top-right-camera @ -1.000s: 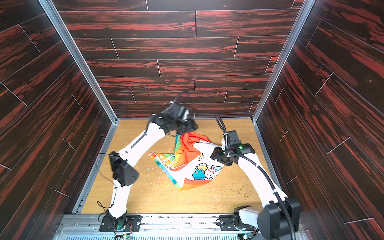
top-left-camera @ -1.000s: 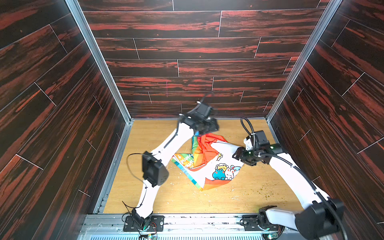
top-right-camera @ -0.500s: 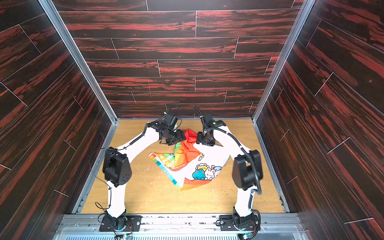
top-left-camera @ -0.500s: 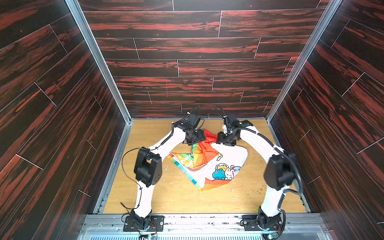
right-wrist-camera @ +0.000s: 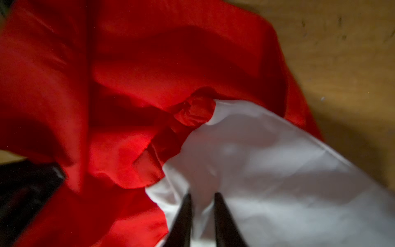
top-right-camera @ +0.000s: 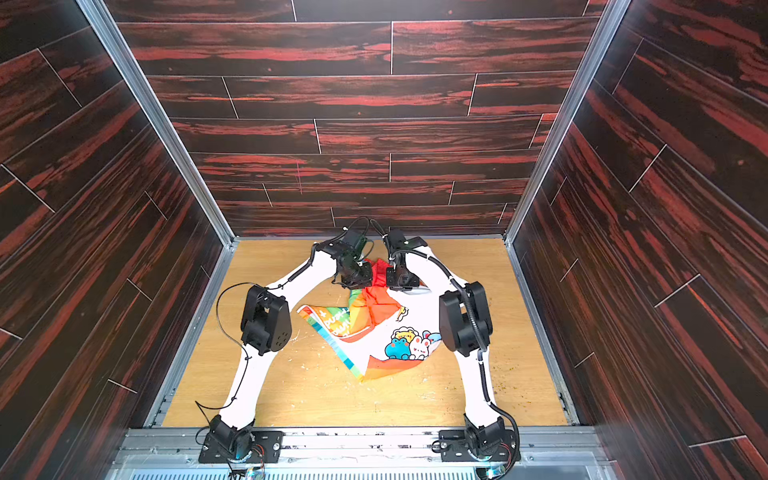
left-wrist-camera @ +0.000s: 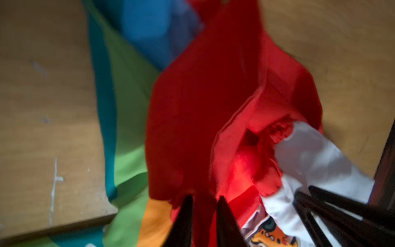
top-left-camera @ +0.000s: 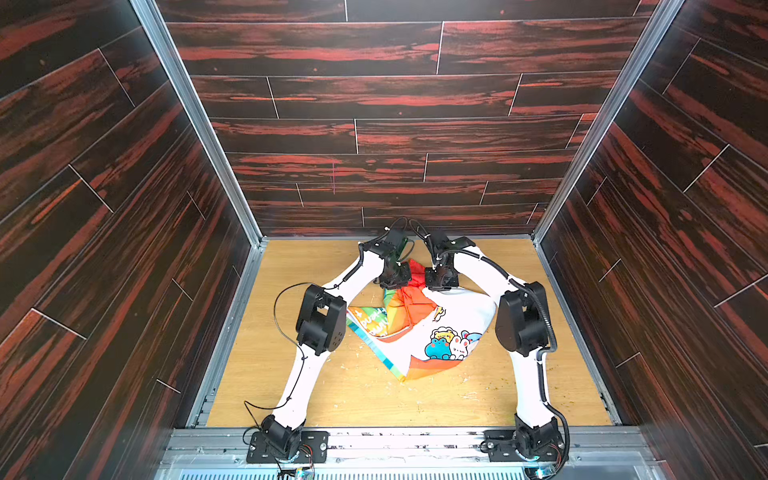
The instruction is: Zip up the jacket
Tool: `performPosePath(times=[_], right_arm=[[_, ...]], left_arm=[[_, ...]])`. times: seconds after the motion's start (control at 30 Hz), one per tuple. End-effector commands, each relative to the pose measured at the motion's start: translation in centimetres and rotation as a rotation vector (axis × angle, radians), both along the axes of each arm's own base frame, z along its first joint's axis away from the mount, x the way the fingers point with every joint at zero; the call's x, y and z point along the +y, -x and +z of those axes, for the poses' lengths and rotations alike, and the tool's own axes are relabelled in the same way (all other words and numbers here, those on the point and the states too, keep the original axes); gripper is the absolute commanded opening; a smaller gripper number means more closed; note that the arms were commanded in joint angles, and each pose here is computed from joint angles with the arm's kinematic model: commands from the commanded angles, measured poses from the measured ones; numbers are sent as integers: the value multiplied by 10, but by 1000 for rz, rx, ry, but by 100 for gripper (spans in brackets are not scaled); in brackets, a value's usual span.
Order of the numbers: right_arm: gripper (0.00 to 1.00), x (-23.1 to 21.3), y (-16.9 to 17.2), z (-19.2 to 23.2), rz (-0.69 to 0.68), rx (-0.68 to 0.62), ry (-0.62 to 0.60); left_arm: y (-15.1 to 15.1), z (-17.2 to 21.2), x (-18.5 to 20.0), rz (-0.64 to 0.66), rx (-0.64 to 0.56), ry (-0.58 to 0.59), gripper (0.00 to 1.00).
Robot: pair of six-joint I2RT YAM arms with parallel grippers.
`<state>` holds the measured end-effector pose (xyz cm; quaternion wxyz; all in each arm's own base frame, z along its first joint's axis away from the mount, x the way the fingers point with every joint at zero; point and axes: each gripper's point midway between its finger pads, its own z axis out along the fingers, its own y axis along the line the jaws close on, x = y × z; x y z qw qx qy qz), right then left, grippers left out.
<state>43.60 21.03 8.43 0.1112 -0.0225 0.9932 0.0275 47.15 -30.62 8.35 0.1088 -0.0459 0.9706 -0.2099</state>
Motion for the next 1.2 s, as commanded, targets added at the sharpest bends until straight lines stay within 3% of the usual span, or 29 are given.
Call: performPosePath(times=[0.0,0.03,0.23,0.47,0.63,0.83,1.0,1.17], right_arm=[[2,-2,1,10,-2,-12,11],[0,-1,0,18,-1,-27,1],[0,-8,12,78,-29,-132,-60],[0,-36,68,128,-56,-234,-180],[0,-77,118,113,-143,-207,-188],[0,-121,180,61,-295,-83,-114],[38,-139,188,66,-402,-105,-86],[50,-122,144,105,-381,-202,-143]], left_arm=[[-7,17,9,13,-13,15,4],[-8,19,10,18,-17,19,0],[-16,38,24,54,-51,25,0],[-27,76,47,118,-136,39,0],[-30,106,69,171,-196,47,0],[-27,132,73,170,-241,90,0],[-19,127,71,152,-216,108,0],[-8,114,74,152,-192,103,0]])
